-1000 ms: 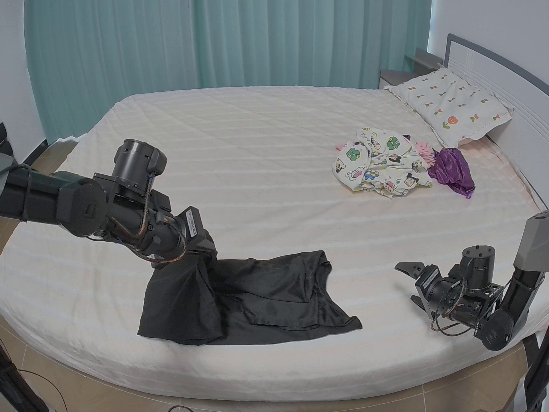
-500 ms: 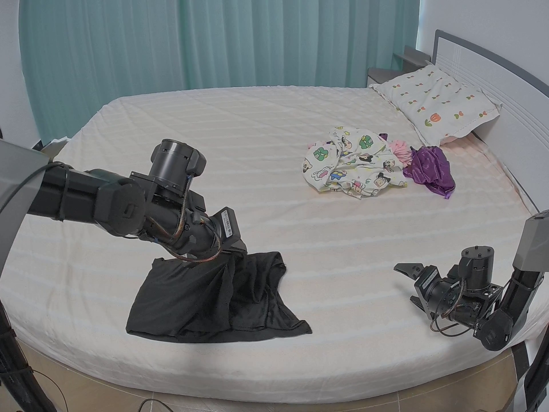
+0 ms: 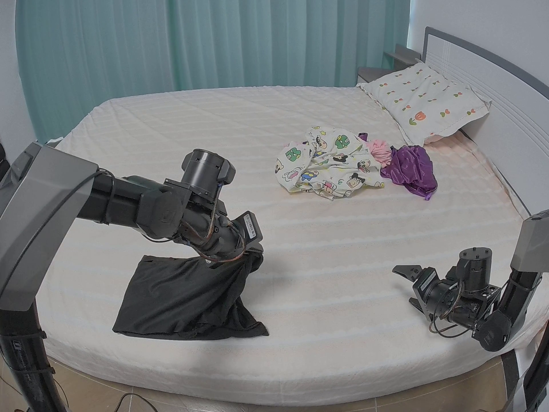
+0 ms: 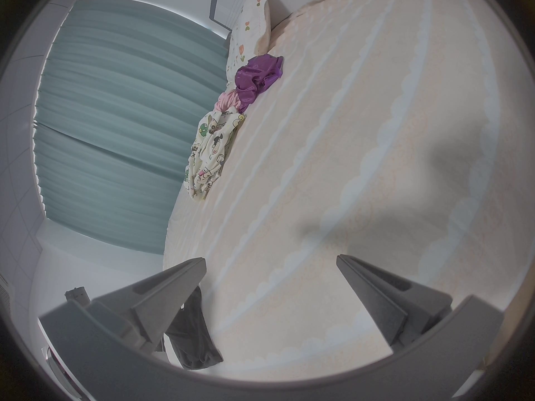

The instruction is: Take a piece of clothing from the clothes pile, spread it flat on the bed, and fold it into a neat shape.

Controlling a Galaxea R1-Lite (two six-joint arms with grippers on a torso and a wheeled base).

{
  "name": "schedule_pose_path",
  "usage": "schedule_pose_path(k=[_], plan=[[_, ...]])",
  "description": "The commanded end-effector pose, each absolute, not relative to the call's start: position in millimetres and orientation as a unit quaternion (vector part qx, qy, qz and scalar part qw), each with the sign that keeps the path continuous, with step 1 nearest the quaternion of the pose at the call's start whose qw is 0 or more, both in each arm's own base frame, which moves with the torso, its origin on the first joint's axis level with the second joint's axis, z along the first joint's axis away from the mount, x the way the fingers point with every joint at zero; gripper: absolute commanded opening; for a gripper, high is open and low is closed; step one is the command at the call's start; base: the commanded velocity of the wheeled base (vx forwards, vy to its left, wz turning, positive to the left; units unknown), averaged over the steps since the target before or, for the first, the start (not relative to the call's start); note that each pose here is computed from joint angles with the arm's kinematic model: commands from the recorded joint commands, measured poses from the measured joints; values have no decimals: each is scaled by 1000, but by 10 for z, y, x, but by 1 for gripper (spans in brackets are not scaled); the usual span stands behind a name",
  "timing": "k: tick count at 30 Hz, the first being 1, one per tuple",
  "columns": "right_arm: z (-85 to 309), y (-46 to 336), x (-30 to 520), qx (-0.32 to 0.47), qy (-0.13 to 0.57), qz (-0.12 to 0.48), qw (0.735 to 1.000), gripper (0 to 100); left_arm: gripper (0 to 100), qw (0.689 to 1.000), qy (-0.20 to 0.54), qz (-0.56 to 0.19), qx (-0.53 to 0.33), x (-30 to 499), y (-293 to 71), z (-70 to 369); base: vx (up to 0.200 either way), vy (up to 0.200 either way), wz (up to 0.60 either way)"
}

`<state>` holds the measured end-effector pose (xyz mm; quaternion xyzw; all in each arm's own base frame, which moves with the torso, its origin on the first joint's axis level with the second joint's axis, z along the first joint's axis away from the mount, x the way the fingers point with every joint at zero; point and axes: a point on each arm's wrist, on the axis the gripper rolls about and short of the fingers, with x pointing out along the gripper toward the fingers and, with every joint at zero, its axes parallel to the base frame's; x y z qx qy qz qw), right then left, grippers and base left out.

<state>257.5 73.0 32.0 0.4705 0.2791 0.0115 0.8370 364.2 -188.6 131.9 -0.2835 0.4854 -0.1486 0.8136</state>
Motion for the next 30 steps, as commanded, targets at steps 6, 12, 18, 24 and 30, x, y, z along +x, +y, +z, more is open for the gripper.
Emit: schedule_pose_path(k=[6,12,18,24,30], plan=[[295,734,2570,469,284,10,836,100,100,819,479,-113,-295,3709,-1900,1249,0,0,0],[291,740,2561,468,285,10,837,100,100,826,462,-88,-310,3674,-1670,1416,0,0,0],[277,740,2559,467,288,9,836,100,100,820,464,-57,-329,3468,-1285,1469,0,0,0],[257,765,2545,465,294,10,835,100,100,797,456,-48,-392,3286,-909,1472,-167,0,0],[249,767,2538,464,296,10,835,100,100,790,456,-22,-409,3118,-657,1356,-67,0,0]])
